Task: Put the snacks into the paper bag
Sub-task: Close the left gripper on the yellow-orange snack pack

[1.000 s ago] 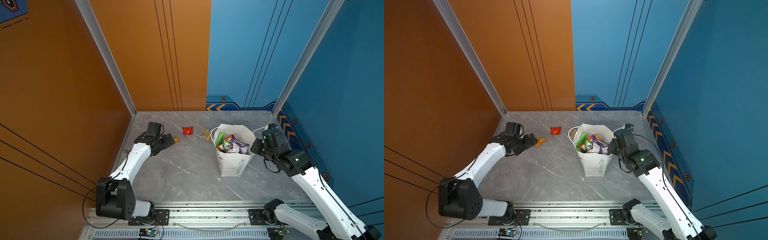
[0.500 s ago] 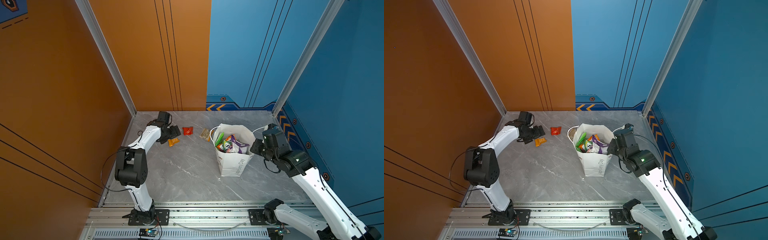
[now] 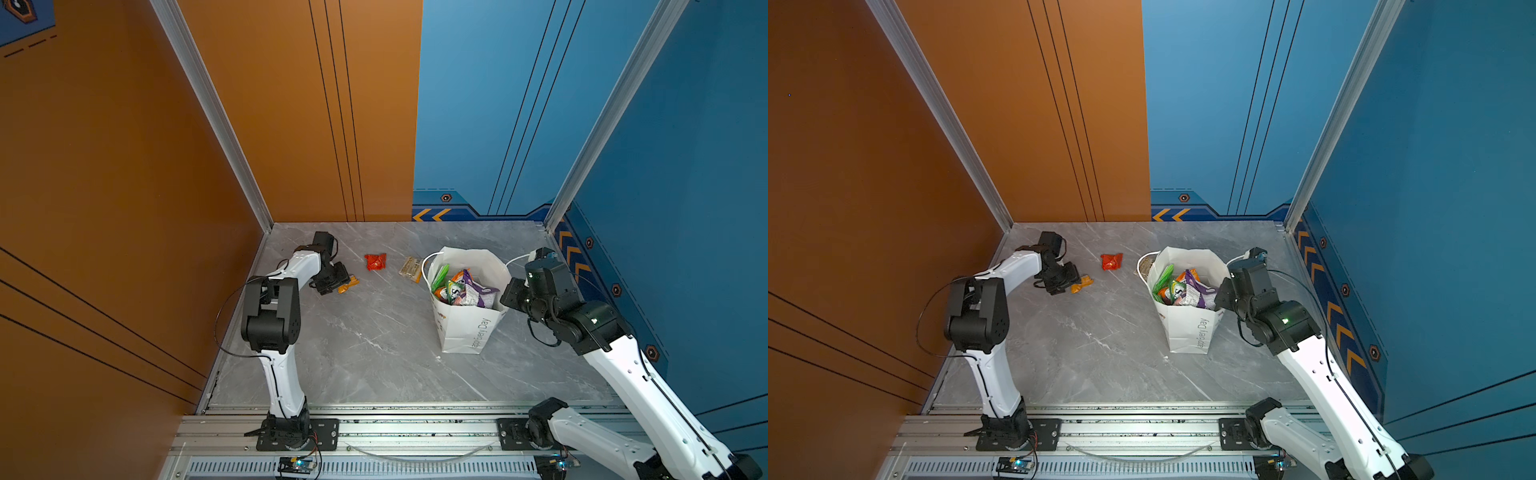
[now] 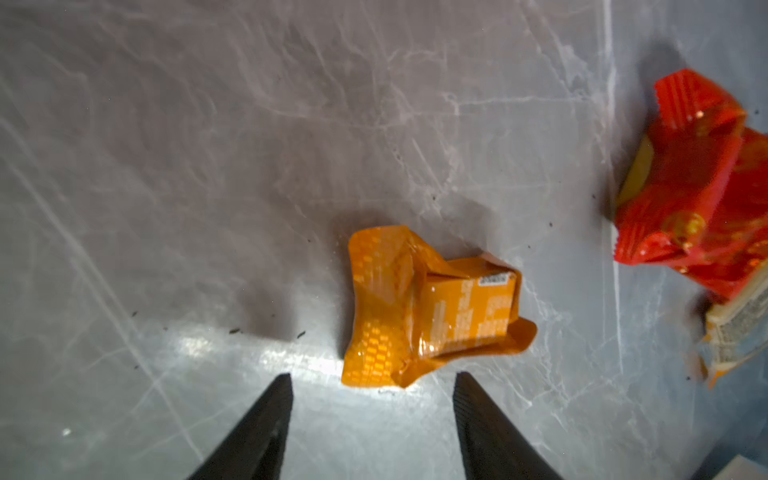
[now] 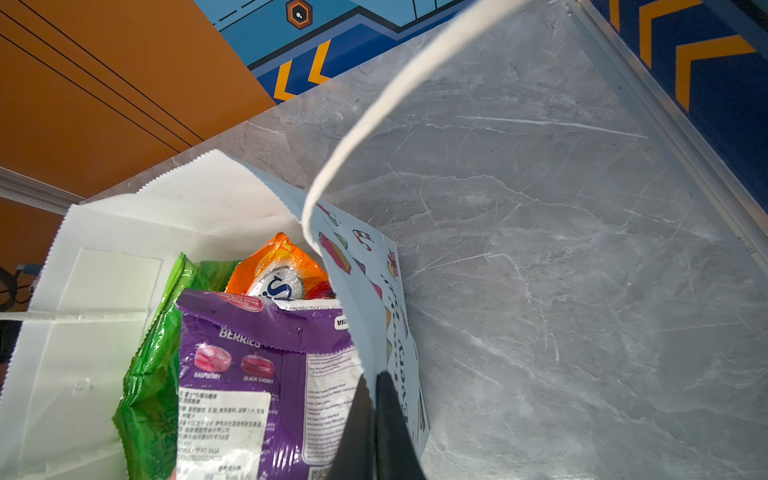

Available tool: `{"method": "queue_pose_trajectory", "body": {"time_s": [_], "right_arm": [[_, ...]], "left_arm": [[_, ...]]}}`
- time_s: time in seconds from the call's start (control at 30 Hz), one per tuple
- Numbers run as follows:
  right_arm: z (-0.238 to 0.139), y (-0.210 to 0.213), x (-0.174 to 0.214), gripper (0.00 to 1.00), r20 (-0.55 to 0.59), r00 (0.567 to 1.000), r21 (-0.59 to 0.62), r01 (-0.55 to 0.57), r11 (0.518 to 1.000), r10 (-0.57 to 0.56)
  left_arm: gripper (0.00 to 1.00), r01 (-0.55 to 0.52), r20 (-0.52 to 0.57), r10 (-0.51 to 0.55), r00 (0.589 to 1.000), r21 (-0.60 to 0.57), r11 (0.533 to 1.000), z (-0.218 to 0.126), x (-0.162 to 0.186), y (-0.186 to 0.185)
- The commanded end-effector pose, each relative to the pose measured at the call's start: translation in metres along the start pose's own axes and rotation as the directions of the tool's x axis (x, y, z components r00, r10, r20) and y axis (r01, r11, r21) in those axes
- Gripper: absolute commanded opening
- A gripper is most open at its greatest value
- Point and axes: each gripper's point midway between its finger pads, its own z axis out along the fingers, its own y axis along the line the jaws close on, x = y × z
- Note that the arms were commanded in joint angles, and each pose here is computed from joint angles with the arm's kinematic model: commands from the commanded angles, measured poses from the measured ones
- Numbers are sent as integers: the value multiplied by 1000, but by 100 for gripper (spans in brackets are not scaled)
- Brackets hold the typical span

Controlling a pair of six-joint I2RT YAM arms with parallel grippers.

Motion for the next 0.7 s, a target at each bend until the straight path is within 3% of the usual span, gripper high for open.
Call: {"method": "queue_pose_trajectory", "body": {"time_s": [0.0,0.33,0.67], "right_arm": [[-2,3,4,0,-12,1000,-28,1,1000,-1],[-1,7,3,0,-20,1000,-42,1,999,-2],[-1,10,0,0,-20,1000,-42,7,999,-7]], "left_arm": [[50,-18,-12,19,1000,68,998,5,-5,-11],[17,-8,4,8,1000,99,995,13,-5,-12],[1,-5,106,-15,994,188,982,-15,8,-19]]}}
